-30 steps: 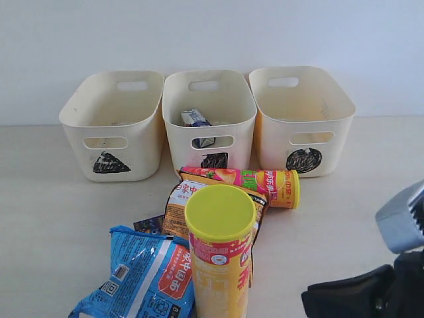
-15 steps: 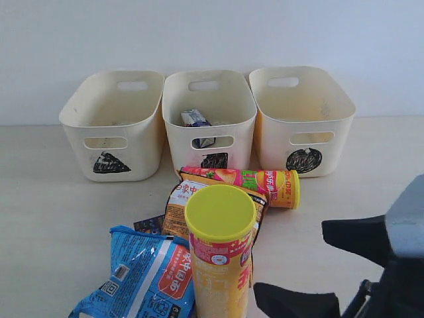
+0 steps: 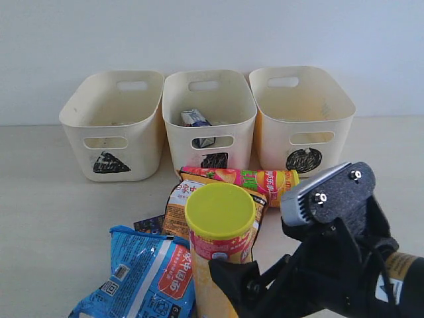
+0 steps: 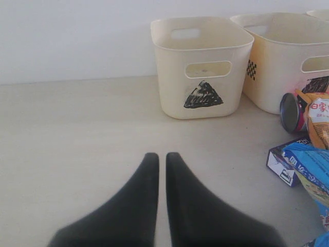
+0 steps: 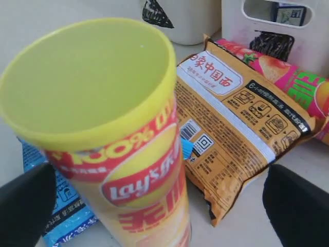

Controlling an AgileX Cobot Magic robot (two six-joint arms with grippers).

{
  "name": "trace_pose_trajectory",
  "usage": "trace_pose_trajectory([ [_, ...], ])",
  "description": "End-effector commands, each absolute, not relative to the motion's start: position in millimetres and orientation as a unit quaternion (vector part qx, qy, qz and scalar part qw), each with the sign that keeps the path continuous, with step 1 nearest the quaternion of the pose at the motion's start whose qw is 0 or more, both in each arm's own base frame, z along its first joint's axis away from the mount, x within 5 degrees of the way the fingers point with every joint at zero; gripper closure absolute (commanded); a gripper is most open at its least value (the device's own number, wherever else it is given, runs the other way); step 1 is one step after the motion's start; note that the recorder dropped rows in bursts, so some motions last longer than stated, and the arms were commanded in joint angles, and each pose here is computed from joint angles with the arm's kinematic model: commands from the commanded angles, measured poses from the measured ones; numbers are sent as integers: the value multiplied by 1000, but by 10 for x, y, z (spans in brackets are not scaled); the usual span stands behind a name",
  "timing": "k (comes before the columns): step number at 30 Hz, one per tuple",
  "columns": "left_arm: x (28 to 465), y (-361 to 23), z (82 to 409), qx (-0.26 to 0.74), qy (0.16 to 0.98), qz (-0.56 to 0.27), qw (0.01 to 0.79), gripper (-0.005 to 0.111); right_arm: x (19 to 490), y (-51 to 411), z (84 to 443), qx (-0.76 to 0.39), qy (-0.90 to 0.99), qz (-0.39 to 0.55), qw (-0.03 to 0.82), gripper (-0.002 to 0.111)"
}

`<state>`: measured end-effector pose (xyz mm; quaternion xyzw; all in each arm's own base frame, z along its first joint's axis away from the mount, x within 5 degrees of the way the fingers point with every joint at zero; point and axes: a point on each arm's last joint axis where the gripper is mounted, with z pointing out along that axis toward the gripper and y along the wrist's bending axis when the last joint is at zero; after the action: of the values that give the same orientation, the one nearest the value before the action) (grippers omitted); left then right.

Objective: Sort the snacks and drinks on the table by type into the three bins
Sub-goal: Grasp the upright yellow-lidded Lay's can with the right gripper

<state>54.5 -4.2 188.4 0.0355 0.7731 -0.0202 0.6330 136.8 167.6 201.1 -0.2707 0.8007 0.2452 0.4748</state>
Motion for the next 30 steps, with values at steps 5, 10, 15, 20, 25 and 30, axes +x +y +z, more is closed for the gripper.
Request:
trace_pose_trajectory([
  [5, 545, -43, 1875, 33, 772, -23, 634, 103, 1425, 1787, 1985, -279, 795, 252, 476, 6],
  [10, 545, -43, 1875, 33, 772, -23, 634, 103, 1428, 1835, 1982, -286, 782, 268, 484, 6],
  [15, 545, -43, 1875, 33, 772, -23, 634, 103, 1432, 1913, 1899, -310, 771, 280, 480, 6],
  [20, 545, -43, 1875, 33, 772, -23, 634, 103, 1471, 1961, 1822, -310, 766, 280, 489, 15],
  [25, 545, -43, 1875, 33, 772, -23, 634, 103, 1479, 1971, 1813, -309, 764, 281, 492, 65],
  [30, 545, -43, 1875, 33, 772, -23, 634, 103, 1482, 1975, 1826, -307, 760, 285, 497, 106],
])
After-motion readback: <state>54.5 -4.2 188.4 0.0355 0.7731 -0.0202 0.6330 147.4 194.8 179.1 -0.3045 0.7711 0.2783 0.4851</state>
